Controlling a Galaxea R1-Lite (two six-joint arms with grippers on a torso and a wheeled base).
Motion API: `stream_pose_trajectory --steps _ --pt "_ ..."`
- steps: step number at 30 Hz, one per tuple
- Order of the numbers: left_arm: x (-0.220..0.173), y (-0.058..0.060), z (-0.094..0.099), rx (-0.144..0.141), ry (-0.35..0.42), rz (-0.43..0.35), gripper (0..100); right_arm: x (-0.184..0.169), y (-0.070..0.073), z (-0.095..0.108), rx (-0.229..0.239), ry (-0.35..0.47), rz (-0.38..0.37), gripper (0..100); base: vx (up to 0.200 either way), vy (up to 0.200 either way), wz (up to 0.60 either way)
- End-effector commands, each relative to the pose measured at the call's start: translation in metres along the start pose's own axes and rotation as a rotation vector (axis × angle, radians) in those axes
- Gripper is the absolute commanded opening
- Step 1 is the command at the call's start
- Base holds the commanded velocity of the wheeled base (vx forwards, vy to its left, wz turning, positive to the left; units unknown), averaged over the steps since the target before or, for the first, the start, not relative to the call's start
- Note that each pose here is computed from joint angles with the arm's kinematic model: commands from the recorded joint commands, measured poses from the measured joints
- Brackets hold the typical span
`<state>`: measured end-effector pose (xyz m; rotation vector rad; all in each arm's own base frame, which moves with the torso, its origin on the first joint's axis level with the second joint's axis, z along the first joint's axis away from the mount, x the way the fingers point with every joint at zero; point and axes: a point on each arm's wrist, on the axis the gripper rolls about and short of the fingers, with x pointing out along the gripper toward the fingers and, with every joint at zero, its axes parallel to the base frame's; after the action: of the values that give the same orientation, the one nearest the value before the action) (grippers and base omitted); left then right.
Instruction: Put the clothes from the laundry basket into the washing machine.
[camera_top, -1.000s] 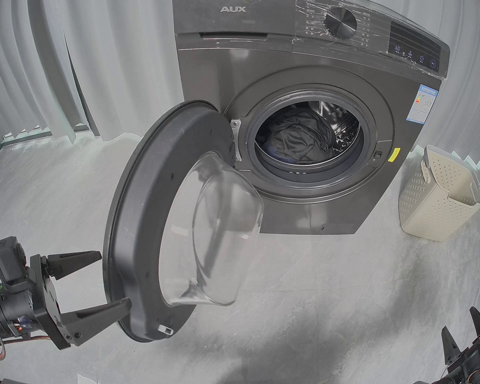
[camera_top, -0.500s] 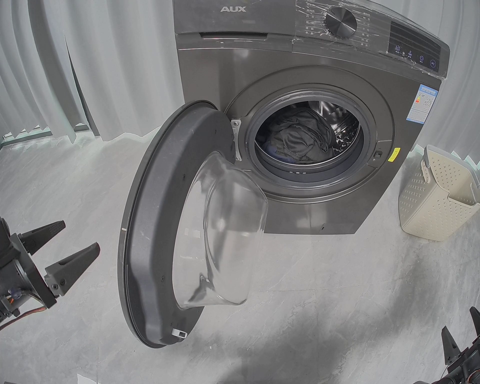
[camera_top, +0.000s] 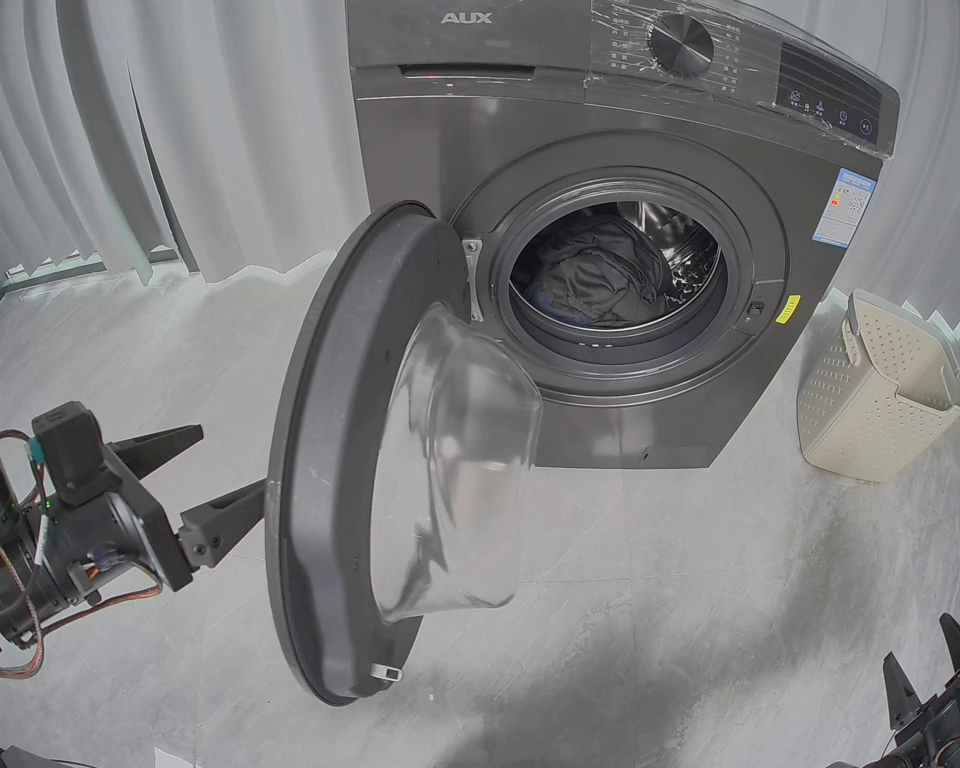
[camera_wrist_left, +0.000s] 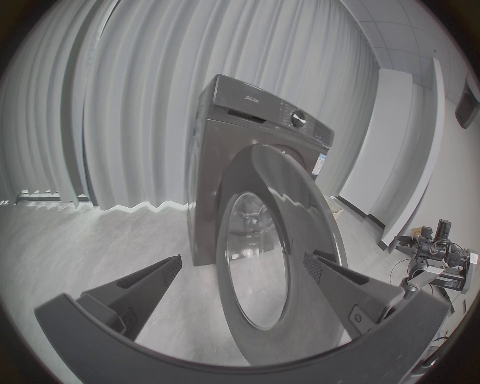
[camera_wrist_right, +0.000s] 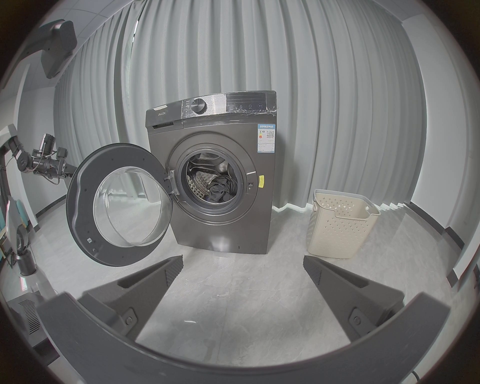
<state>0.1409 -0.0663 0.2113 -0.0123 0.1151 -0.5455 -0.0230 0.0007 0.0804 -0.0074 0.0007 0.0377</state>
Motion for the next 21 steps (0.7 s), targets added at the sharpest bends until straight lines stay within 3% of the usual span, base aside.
stream_pose_trajectory --steps 1,9,15,21 --pt "0.029 -0.008 -0.002 0.001 0.034 -0.037 100 0.0 0.0 -0.005 0.0 0.002 0.001 100 0.0 0.0 0.0" --pt "0.057 -0.02 0.002 0.009 0.032 -0.089 100 0.0 0.0 -0.005 0.0 0.001 0.001 100 0.0 0.0 0.0" --pt "0.084 -0.026 0.01 0.012 -0.043 -0.085 100 0.0 0.0 -0.005 0.0 0.001 0.001 100 0.0 0.0 0.0" --pt "0.106 -0.034 0.009 0.014 -0.049 -0.096 100 0.0 0.0 -0.005 0.0 0.002 0.001 100 0.0 0.0 0.0"
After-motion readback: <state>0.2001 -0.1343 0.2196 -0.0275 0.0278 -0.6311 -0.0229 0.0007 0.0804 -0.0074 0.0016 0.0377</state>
